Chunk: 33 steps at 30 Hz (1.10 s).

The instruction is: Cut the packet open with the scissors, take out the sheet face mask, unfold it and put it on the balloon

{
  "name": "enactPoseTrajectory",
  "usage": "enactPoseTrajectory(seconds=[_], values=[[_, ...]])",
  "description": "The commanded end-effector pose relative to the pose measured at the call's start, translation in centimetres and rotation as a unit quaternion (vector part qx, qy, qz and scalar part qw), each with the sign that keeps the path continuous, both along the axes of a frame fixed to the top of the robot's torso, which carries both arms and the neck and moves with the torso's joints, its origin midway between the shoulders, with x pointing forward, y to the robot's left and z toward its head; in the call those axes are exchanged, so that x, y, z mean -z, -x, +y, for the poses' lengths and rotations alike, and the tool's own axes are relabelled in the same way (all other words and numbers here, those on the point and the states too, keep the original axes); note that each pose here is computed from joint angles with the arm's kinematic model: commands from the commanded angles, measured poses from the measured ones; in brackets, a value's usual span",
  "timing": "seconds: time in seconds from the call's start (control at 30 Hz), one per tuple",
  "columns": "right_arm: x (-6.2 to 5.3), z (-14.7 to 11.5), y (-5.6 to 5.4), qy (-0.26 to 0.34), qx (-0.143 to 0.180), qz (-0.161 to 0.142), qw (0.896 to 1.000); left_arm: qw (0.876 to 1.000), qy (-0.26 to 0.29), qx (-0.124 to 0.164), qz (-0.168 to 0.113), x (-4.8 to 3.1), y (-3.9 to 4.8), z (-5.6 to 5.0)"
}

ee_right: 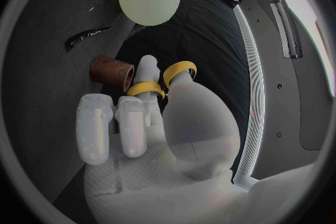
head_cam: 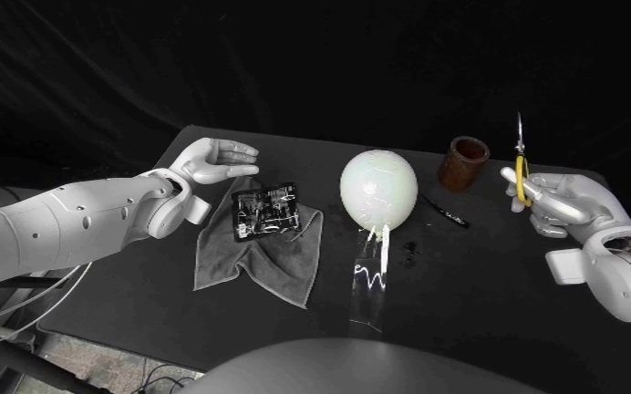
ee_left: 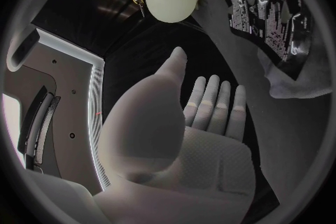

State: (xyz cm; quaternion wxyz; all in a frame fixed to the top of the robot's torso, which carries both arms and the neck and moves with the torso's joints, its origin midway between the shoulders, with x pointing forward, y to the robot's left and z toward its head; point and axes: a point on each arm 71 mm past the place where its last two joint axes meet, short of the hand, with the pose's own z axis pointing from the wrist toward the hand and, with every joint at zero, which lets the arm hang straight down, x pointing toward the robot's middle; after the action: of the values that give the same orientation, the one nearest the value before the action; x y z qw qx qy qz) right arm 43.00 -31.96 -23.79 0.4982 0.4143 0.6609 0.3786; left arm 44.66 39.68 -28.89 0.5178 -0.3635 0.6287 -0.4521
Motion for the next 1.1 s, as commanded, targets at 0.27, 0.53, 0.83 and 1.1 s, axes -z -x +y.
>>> enactPoseTrajectory(seconds=[0.27, 0.53, 0.83, 1.1], values=[[-0.4, 0.7, 0.0, 0.022, -0.025, -0.027, 0.999, 0.997, 0.075, 0.009, -0.027, -2.96, -2.14, -2.9], [-0.5, 1.7, 0.0, 0.057, -0.054, -0.032, 0.996, 0.992, 0.114, 0.055, -0.019, -4.05, -3.15, -7.1], [-0.8, 3.1, -0.4, 0.095, -0.084, -0.022, 0.992, 0.985, 0.138, 0.099, -0.005, -5.20, -4.32, -10.6], [-1.7, 4.5, -1.5, 0.135, -0.112, -0.038, 0.984, 0.984, 0.131, 0.123, -0.007, -7.31, -5.88, -12.8]])
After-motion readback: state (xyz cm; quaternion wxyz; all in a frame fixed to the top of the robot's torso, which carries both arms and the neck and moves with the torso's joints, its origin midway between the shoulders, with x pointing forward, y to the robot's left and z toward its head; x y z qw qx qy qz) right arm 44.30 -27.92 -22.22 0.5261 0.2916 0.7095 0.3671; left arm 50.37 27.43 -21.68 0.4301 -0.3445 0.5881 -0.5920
